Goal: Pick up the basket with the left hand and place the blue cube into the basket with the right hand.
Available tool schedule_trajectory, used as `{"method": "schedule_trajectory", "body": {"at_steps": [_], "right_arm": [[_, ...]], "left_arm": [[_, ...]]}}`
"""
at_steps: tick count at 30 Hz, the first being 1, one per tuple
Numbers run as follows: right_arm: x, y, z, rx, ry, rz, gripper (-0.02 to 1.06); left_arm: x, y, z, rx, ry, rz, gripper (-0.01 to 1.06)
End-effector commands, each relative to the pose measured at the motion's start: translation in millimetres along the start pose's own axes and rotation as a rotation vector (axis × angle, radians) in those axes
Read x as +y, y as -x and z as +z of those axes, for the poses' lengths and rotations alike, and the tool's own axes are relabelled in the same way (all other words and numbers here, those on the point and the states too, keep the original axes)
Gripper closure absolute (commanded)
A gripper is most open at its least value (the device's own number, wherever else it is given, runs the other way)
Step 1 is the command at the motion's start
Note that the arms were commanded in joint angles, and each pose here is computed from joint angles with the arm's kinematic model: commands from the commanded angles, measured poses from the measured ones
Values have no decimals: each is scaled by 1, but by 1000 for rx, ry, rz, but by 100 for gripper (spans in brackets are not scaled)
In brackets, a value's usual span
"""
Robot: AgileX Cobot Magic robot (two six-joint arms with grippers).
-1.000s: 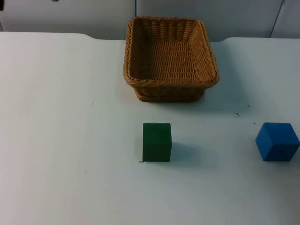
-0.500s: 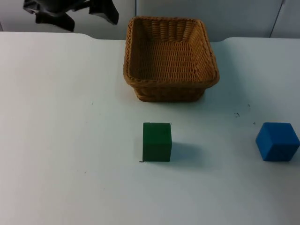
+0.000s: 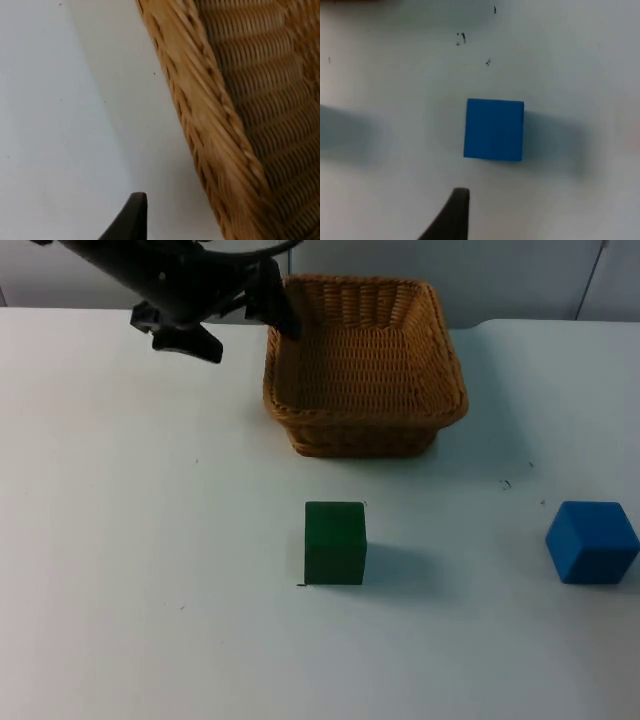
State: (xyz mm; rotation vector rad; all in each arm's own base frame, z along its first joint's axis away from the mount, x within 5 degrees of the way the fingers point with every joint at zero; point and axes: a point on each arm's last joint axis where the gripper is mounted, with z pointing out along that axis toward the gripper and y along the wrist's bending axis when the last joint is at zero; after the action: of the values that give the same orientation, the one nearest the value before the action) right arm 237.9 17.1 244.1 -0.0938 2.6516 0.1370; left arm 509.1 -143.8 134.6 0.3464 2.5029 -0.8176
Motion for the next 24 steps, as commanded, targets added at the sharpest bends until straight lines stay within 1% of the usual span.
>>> {"method": "schedule_trajectory", "body": {"at_steps": [1,4,9,13,17,18,20,21,22,23,24], "right_arm": [[0,3,-1,-25,1,-4,6],[0,4,-1,-28,1,-4,7],[0,4,-1,-29,1,-4,8],[0,4,-1,-29,1,-4,8],[0,4,-1,-36,3,0,9],[0,4,-1,-38,2,0,9],[0,5,-1,-43,3,2,9],[0,5,-1,-43,3,2,9],[0,5,-1,-45,3,2,9],[0,5,-1,-48,3,2,9],[0,6,-1,-51,2,2,9]], "left_arm": [[-8,0,11,12,-34,4,0],[-7,-1,28,21,-48,-11,0],[-11,-4,46,37,-66,7,0],[-11,-3,49,36,-67,-6,1],[-11,-2,49,30,-63,-6,4],[-11,-2,49,31,-62,-6,6],[-9,-3,49,35,-49,4,14],[-9,-3,49,35,-49,4,14],[-10,-3,49,38,-50,-2,20],[-10,-3,49,38,-50,-14,32],[-9,-3,49,34,-48,-14,38]]}}
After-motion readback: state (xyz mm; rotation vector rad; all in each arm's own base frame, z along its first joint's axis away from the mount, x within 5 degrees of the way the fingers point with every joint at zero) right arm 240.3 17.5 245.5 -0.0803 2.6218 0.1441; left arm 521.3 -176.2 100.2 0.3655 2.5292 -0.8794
